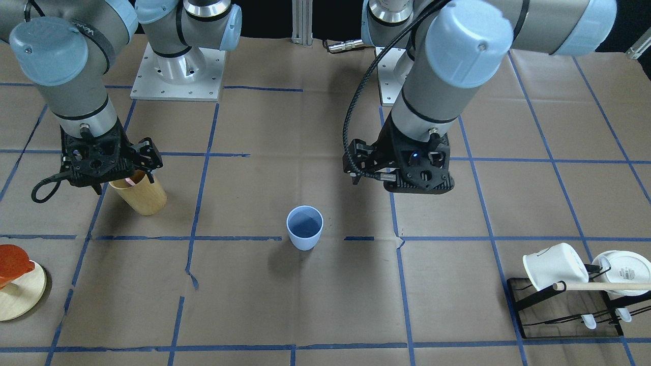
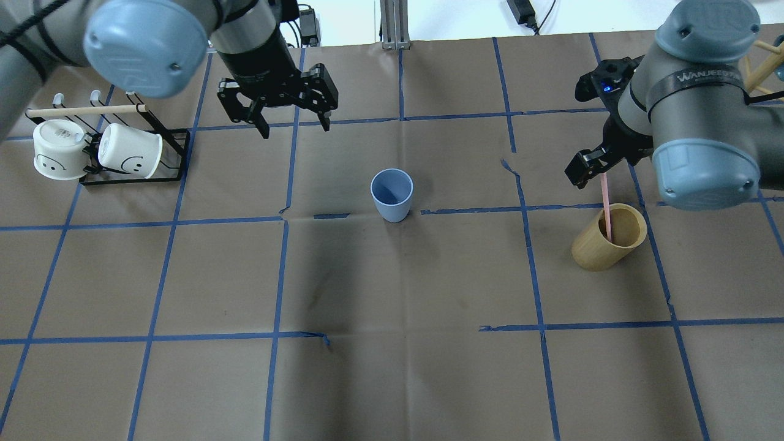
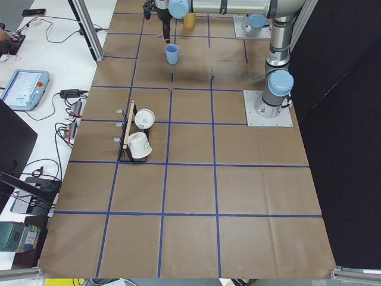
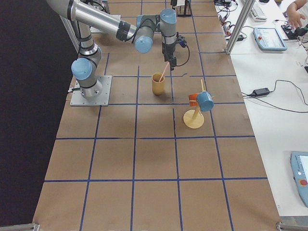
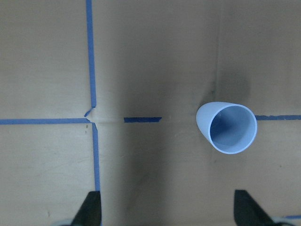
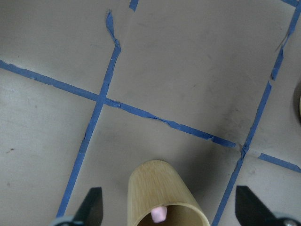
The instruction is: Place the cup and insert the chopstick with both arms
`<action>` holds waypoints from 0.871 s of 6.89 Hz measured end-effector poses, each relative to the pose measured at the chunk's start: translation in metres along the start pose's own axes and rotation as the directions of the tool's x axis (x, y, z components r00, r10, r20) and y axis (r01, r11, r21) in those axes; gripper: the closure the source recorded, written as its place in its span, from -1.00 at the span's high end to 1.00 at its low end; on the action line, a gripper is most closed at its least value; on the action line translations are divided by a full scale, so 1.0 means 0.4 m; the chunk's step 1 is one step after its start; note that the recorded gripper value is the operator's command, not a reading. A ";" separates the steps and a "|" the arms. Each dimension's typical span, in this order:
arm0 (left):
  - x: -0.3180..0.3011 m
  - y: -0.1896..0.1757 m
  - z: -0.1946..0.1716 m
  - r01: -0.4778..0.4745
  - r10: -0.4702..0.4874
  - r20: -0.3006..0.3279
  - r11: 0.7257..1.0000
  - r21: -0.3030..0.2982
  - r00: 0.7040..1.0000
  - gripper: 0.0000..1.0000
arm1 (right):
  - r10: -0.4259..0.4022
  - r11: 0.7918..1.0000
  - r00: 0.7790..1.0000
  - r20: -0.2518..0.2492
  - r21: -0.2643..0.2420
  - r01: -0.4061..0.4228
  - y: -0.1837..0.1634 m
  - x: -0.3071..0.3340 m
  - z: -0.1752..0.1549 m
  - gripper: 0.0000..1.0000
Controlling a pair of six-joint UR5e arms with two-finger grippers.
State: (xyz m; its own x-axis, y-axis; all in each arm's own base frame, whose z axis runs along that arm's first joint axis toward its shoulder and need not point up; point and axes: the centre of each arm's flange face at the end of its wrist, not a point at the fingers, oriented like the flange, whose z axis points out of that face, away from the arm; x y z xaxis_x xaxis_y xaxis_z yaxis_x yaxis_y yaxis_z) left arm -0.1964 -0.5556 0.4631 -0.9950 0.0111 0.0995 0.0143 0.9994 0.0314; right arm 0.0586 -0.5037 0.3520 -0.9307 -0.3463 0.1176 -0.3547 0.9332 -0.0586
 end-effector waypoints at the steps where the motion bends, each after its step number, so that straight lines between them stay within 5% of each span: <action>1: -0.048 0.038 -0.056 -0.030 0.030 -0.001 0.999 0.017 1.000 0.99 | 0.006 1.000 1.000 0.002 -0.004 -0.006 0.006 0.007 0.002 0.67; 4: -0.101 0.125 -0.063 -0.035 0.035 0.000 0.999 0.025 0.999 1.00 | 0.027 0.999 0.999 0.021 -0.034 -0.026 0.037 0.024 0.042 0.36; 6: -0.121 0.172 -0.068 -0.030 0.028 0.077 0.999 0.025 0.997 1.00 | 0.026 0.999 0.999 0.023 -0.035 -0.025 0.041 0.021 0.046 0.09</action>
State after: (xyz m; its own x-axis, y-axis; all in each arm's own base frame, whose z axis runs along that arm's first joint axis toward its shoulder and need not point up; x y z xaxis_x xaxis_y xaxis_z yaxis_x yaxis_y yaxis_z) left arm -0.1448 -0.4883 0.4875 -0.9988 0.0420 0.0234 0.0421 0.9991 0.0036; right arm 0.0433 -0.4932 0.3338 -0.9415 -0.3239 0.0933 -0.3276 0.9444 -0.0268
